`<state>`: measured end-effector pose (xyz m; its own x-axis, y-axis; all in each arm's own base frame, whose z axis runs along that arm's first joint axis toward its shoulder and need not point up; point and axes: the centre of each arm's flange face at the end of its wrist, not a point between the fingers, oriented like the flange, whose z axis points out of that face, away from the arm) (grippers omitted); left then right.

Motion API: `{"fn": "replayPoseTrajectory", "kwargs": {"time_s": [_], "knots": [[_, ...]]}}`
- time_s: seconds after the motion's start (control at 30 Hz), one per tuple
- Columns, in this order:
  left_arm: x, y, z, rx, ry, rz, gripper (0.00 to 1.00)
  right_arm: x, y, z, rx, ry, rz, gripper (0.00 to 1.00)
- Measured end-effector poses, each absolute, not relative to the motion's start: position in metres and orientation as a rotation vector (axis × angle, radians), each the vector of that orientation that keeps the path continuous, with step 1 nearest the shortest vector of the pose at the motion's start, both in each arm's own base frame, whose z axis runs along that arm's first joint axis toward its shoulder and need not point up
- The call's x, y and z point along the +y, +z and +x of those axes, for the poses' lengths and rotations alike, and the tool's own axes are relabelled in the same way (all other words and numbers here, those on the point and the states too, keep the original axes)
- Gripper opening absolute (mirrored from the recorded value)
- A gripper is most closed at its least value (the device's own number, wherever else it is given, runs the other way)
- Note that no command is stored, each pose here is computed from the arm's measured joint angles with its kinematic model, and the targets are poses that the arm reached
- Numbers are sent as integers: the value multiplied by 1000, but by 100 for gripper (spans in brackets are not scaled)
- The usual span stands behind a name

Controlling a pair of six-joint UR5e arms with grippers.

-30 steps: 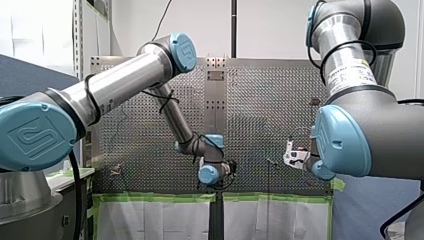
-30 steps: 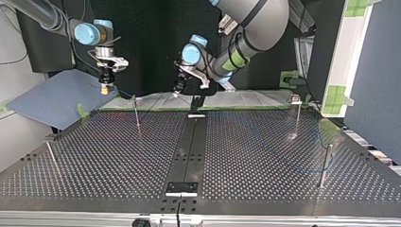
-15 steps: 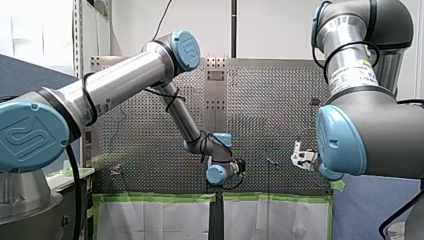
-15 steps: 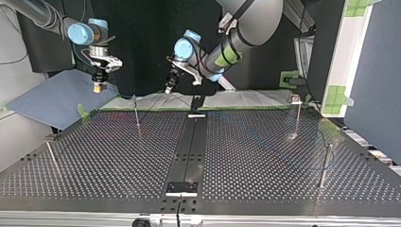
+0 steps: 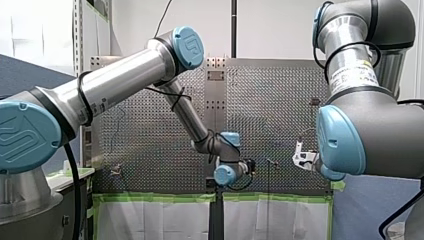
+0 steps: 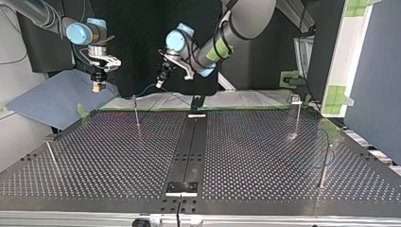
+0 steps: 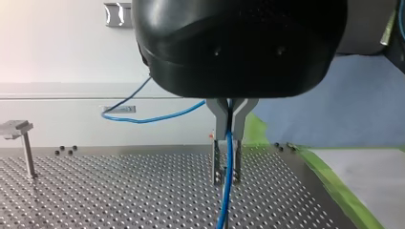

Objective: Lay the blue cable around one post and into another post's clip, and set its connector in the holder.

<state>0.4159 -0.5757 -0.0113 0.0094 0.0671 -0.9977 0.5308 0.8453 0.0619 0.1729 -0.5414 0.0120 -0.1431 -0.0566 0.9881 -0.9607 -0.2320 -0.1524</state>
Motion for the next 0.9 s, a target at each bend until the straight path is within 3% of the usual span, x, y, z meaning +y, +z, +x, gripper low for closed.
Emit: {"fn": "replayPoseTrajectory", "kwargs": {"time_s": [0.9], "knots": [[-592, -35, 403, 1568, -410, 494, 0, -562, -14, 134, -1334, 1462, 1279, 0]]}}
